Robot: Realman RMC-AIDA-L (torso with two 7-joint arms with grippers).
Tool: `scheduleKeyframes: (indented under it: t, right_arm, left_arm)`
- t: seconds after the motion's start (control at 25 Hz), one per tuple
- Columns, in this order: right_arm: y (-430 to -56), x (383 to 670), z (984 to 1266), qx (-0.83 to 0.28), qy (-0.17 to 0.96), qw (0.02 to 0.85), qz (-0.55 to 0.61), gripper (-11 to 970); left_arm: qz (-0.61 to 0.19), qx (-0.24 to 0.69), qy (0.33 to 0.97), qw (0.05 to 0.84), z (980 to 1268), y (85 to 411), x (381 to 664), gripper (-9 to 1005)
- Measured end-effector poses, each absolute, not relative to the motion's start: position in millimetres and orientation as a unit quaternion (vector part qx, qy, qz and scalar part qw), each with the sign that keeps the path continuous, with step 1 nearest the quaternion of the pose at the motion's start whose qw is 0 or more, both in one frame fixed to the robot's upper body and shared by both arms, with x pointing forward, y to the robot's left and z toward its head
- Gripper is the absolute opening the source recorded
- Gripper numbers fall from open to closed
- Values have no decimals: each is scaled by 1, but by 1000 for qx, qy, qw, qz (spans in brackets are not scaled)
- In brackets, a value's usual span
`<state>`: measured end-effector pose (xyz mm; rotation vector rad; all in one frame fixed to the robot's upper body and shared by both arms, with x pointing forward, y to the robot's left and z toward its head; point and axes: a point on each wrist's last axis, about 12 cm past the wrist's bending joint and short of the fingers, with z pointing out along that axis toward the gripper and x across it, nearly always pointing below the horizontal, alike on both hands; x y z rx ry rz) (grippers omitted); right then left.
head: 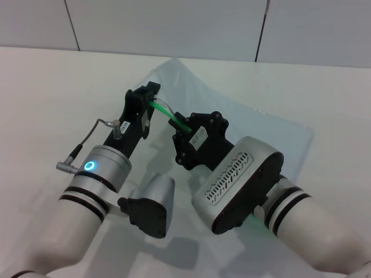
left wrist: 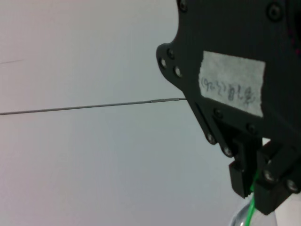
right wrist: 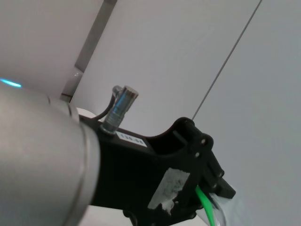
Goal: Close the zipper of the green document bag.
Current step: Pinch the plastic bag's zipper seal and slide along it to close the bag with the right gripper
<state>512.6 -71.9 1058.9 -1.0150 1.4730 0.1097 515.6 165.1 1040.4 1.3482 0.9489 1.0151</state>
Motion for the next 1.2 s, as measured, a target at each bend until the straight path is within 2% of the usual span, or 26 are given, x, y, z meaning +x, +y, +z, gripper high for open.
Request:
scheduleKeyframes:
  t: [0.24, 1.2]
  right_arm:
    - [-72, 513, 1059, -442, 642, 625, 48, 78]
    - [-73, 512, 1058, -441, 643, 625, 47, 77]
  left_arm:
    - [432, 574, 404, 567, 1040, 165, 516, 53]
    - [427, 560, 413, 578, 1042, 166, 515, 53]
